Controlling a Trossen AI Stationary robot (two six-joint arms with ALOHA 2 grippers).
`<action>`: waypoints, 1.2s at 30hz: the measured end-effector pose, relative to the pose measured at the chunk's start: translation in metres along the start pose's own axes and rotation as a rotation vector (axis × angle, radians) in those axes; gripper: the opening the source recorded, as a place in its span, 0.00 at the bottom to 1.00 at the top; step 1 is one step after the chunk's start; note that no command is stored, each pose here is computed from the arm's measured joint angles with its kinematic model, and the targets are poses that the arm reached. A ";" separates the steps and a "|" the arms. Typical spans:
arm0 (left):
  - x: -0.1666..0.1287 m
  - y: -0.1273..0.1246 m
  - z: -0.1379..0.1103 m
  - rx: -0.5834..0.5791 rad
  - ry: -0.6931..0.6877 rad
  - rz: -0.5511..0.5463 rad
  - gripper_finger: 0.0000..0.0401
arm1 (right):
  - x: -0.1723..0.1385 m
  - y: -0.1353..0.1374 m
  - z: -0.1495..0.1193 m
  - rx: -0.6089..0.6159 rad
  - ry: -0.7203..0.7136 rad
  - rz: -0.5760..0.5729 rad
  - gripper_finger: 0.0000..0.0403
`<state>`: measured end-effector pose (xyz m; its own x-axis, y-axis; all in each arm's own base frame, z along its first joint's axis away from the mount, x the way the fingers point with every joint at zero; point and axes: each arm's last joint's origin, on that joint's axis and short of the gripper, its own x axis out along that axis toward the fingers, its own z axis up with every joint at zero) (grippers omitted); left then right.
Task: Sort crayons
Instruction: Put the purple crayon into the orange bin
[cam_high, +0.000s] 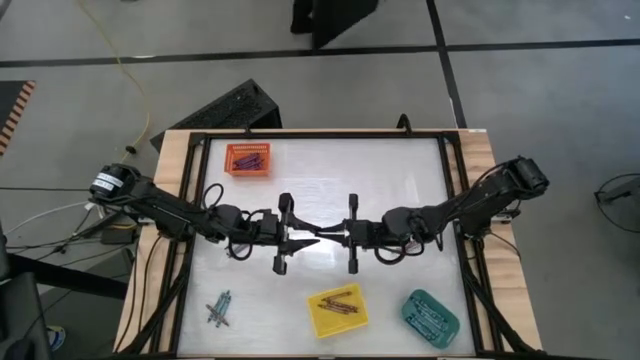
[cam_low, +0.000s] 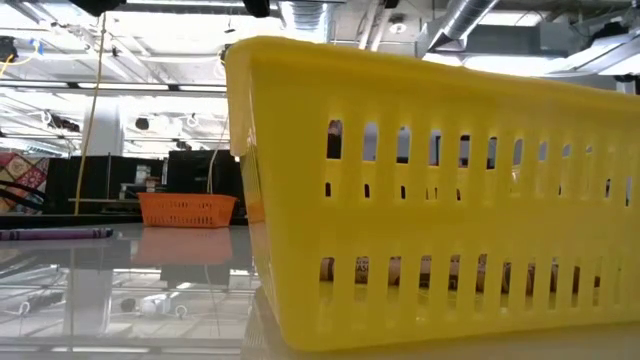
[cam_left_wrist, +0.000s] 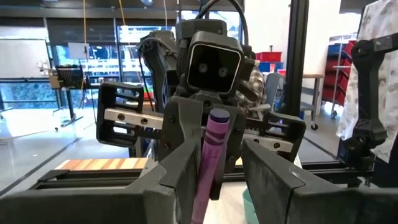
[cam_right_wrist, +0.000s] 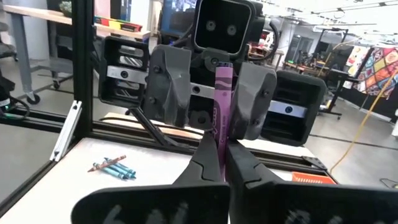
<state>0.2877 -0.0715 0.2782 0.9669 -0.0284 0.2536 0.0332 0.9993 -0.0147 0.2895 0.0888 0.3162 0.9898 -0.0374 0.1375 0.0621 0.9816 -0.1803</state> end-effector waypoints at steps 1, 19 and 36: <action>0.000 0.000 0.000 0.002 -0.001 0.000 0.28 | 0.000 0.001 0.000 0.000 -0.001 0.002 0.00; 0.000 0.000 0.000 0.048 0.002 0.011 0.03 | -0.001 0.001 -0.001 0.007 0.020 0.005 0.00; -0.012 0.008 0.010 0.197 0.131 0.059 0.01 | -0.002 -0.002 -0.020 0.079 0.217 -0.111 0.29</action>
<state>0.2738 -0.0631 0.2847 0.9906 0.0407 0.1305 -0.0623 0.9841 0.1661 0.2900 0.0828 0.2968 0.9824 -0.1764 -0.0616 0.1699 0.9805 -0.0983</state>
